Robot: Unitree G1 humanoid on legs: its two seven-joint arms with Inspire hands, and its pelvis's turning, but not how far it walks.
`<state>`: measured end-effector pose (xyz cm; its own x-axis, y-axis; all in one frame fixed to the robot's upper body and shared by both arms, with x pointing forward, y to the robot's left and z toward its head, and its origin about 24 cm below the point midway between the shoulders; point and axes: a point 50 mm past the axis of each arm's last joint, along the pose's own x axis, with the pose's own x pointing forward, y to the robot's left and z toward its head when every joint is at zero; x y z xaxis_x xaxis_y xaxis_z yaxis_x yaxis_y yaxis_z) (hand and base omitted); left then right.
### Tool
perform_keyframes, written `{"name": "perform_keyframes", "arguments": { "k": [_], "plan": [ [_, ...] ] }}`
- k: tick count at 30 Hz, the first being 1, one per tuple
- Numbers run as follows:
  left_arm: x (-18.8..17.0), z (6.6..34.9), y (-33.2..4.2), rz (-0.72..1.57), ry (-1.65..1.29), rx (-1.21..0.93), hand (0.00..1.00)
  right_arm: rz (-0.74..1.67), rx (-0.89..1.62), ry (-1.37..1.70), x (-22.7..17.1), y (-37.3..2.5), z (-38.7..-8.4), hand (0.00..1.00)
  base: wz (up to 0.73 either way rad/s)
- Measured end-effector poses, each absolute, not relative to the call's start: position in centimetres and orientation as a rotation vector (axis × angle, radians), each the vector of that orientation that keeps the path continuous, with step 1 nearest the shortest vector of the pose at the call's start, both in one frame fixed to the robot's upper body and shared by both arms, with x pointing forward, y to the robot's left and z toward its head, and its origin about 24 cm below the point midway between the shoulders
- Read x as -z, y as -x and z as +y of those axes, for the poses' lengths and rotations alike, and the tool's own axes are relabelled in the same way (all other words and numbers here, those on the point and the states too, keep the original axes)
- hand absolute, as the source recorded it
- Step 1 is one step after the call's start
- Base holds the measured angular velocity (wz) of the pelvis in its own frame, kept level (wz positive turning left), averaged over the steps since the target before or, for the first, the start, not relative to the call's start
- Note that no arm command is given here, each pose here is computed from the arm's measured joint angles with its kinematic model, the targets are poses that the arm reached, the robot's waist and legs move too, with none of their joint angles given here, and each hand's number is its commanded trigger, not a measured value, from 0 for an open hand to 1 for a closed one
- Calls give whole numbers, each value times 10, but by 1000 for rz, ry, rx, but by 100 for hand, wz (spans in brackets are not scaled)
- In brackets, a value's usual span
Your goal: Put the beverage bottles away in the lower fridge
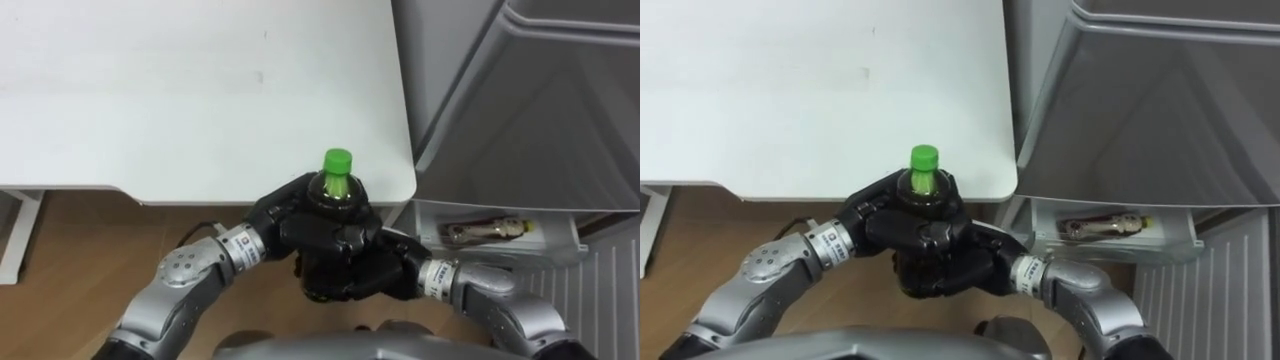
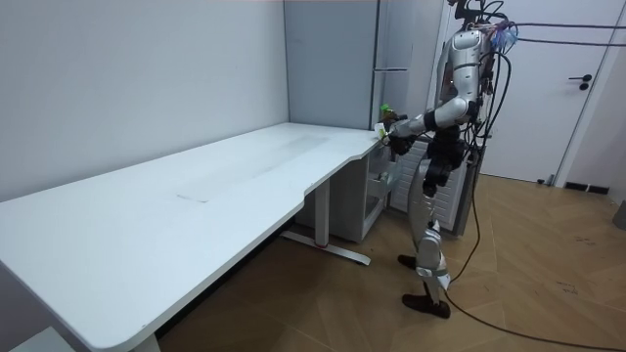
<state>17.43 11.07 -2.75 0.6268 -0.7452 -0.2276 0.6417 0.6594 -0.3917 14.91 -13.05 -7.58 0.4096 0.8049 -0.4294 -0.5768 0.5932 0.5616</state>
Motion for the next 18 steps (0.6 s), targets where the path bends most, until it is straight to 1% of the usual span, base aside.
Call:
{"name": "perform_keyframes", "arguments": {
  "k": [5,8,9,10,11,12,18],
  "plan": [
    [25,106,-178,369,363,762,100,695,-888,-371,74,-152,-125,100,-2],
    [24,104,-180,362,359,766,100,688,-885,-370,73,-153,-124,100,0],
    [23,104,-180,361,358,766,82,688,-884,-372,73,-153,-123,100,0],
    [23,103,-181,358,359,760,33,686,-878,-380,73,-153,-123,100,0],
    [22,103,-182,356,359,755,7,683,-873,-382,73,-154,-122,100,0],
    [22,103,-183,355,358,755,0,682,-873,-382,73,-154,-122,100,0],
    [21,103,-184,346,356,747,0,676,-860,-422,73,-154,-122,100,0]
  ]
}}
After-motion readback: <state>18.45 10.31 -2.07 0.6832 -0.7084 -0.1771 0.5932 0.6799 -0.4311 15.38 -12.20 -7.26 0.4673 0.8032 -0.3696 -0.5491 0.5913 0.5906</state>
